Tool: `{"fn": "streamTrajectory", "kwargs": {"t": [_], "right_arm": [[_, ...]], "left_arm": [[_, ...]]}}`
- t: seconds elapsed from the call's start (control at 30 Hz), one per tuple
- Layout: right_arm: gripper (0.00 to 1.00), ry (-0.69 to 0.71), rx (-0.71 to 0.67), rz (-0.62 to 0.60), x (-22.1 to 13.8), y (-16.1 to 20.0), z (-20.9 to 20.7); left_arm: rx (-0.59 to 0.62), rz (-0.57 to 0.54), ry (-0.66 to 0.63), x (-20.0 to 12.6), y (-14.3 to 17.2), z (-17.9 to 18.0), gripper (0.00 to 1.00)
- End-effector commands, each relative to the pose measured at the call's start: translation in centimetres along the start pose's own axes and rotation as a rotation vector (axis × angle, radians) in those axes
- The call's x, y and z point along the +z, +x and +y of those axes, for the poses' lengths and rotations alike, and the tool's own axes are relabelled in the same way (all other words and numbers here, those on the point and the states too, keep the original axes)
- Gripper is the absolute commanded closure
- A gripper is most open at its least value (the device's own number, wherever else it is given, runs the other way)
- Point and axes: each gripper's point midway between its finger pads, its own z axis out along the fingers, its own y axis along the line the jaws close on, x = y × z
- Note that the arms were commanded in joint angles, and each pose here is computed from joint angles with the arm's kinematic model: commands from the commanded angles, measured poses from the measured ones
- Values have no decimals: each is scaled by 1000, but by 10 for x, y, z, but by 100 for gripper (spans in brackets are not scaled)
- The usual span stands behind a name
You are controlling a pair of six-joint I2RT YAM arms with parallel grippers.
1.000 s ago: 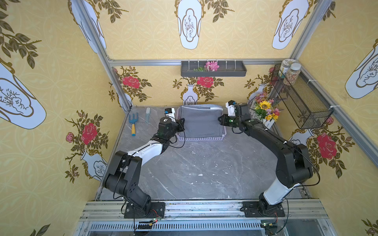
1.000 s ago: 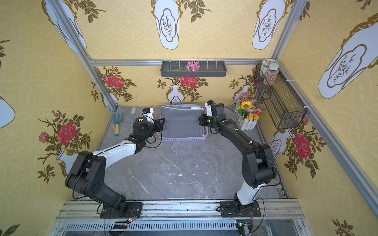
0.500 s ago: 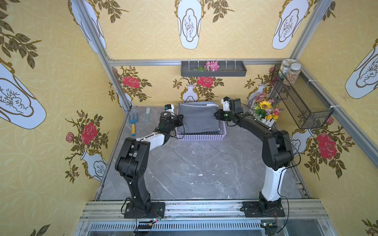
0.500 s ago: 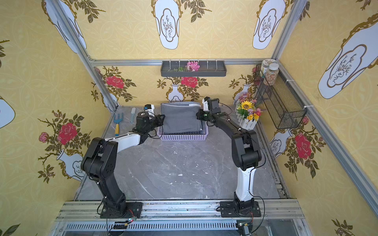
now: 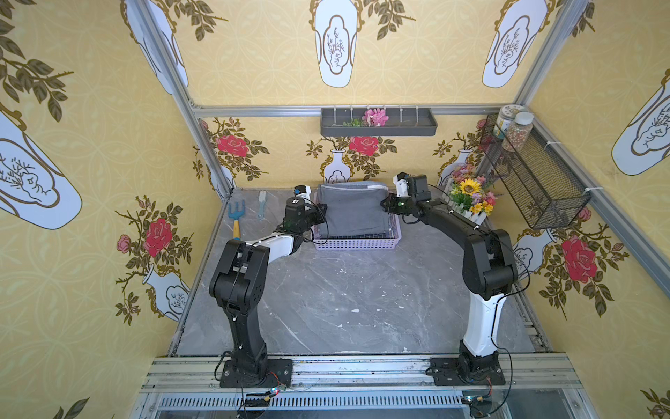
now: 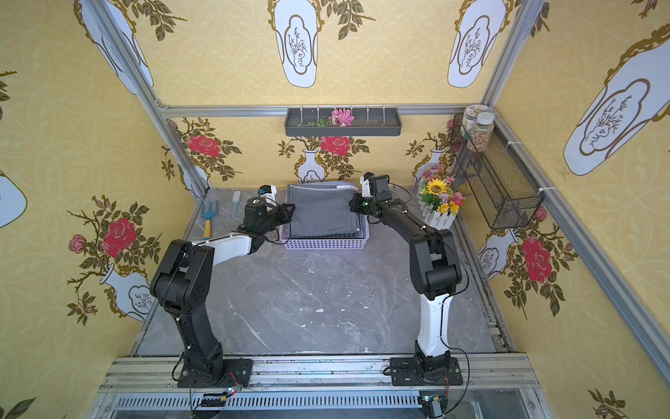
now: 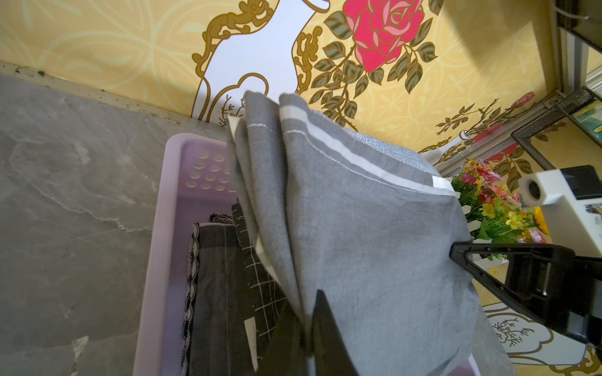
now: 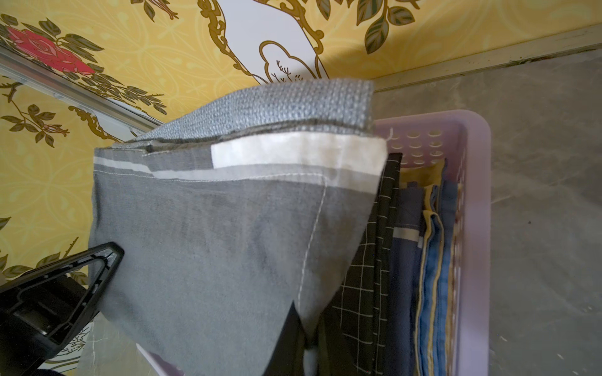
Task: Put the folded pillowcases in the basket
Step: Place the pillowcase in the basket, then reset both arms
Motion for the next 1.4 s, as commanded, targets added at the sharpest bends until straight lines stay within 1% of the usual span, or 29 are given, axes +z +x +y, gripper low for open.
{"fn": "streamTrajectory", "kwargs": {"t": [0.0,0.03,0.07,0.1,0.13,0.4,0.6,0.7,0.87,1.0,1.1,1.13,1.2,1.3,1.37], "right_arm": [[49,-12,-3,-31,-2,-10,2],[37,-14,-1,-30,-3,-11,2],[27,-17,2,-28,-5,-11,2],[10,-19,3,-28,-6,-12,3],[3,-21,5,-30,-8,-13,3],[3,-41,-6,-93,-39,-25,16],[3,-65,-41,-151,-74,-29,33],[3,-62,-70,-174,-94,-26,39],[3,-10,-149,-237,-129,-12,36],[3,48,-228,-338,-161,-1,30],[3,100,-260,-407,-184,10,23],[3,130,-257,-423,-193,14,18],[3,196,-232,-432,-206,22,7],[3,191,-249,-410,-215,31,7],[3,199,-242,-390,-217,34,6]], "left_arm": [[-12,16,11,2,1,-1,33],[-17,14,12,1,0,-2,21],[-21,8,13,0,-2,-3,14],[-24,7,11,-1,-2,-3,8],[-26,6,11,-2,-3,-4,0],[-9,-36,24,-23,-19,-17,0],[2,-73,53,-47,-27,-31,0],[16,-111,57,-68,-29,-35,0],[58,-203,32,-117,-27,-35,0],[76,-279,9,-158,-14,-27,0],[113,-340,-10,-186,-4,-20,0],[145,-362,-14,-196,0,-18,0],[179,-419,-32,-214,3,-14,0],[223,-490,-71,-237,2,-9,0],[252,-514,-95,-247,3,-6,0]]}}
